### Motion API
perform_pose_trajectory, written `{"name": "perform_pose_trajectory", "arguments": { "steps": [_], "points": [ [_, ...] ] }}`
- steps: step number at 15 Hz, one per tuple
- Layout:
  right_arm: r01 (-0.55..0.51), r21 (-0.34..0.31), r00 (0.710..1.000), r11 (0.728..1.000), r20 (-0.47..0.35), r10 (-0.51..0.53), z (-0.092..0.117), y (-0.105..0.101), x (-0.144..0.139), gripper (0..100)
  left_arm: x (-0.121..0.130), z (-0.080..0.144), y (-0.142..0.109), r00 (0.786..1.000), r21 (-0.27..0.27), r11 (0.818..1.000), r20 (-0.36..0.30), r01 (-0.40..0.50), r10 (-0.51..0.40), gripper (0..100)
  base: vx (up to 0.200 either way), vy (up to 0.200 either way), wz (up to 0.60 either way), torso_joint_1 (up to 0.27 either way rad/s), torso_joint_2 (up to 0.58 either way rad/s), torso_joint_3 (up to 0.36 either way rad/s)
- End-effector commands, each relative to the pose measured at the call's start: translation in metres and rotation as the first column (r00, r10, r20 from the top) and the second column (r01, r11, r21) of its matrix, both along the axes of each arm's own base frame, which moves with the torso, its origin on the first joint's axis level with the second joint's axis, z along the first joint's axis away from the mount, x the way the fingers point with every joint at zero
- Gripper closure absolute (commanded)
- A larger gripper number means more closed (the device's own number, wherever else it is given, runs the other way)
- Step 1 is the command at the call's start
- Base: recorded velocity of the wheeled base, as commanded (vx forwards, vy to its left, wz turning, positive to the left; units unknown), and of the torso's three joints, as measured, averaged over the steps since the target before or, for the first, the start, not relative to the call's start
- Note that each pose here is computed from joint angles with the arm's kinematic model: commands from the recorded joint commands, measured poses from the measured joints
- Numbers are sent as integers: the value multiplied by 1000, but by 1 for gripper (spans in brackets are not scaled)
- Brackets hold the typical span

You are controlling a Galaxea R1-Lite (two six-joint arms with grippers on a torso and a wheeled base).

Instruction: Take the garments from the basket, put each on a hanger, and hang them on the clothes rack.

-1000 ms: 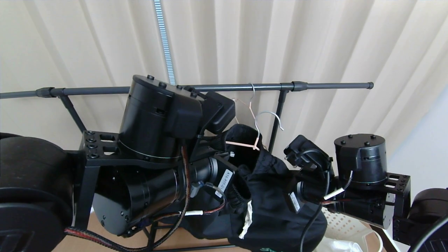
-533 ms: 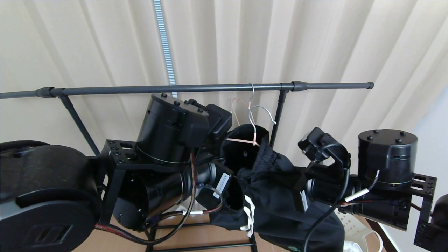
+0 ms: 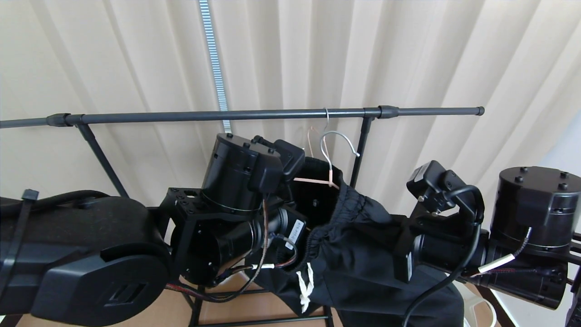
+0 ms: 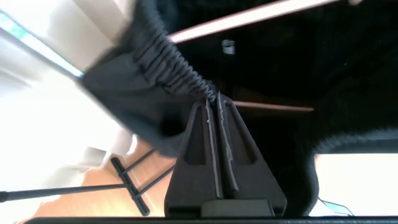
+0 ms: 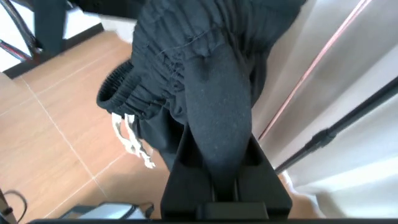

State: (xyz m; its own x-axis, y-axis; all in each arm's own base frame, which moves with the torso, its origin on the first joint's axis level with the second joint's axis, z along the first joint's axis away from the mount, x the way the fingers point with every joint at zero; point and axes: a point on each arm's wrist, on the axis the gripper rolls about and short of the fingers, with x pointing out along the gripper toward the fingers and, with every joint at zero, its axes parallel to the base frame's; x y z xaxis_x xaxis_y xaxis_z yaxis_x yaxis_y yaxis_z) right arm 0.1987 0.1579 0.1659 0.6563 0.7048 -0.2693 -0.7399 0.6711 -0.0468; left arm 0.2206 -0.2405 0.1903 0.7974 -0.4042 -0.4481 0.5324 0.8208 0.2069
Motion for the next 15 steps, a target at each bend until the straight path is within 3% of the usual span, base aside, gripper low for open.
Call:
{"name": "perform_pose_trajectory", "arguments": {
  "steps": [1,4,15],
  "points": [
    [-11,0,1000,1000,0,11,-2,1,-3,100,-3,-4,-4,1000,9,1000,-8,15,-15,100,0,0,0,0,0,0],
    [-44,19,999,999,6,44,-2,2,-3,100,-14,-5,-12,998,-8,998,10,59,-59,100,0,0,0,0,0,0],
    [-132,90,990,987,53,128,-2,0,-8,100,-11,-12,-15,999,2,999,0,50,-50,100,0,0,0,0,0,0]
  ]
}}
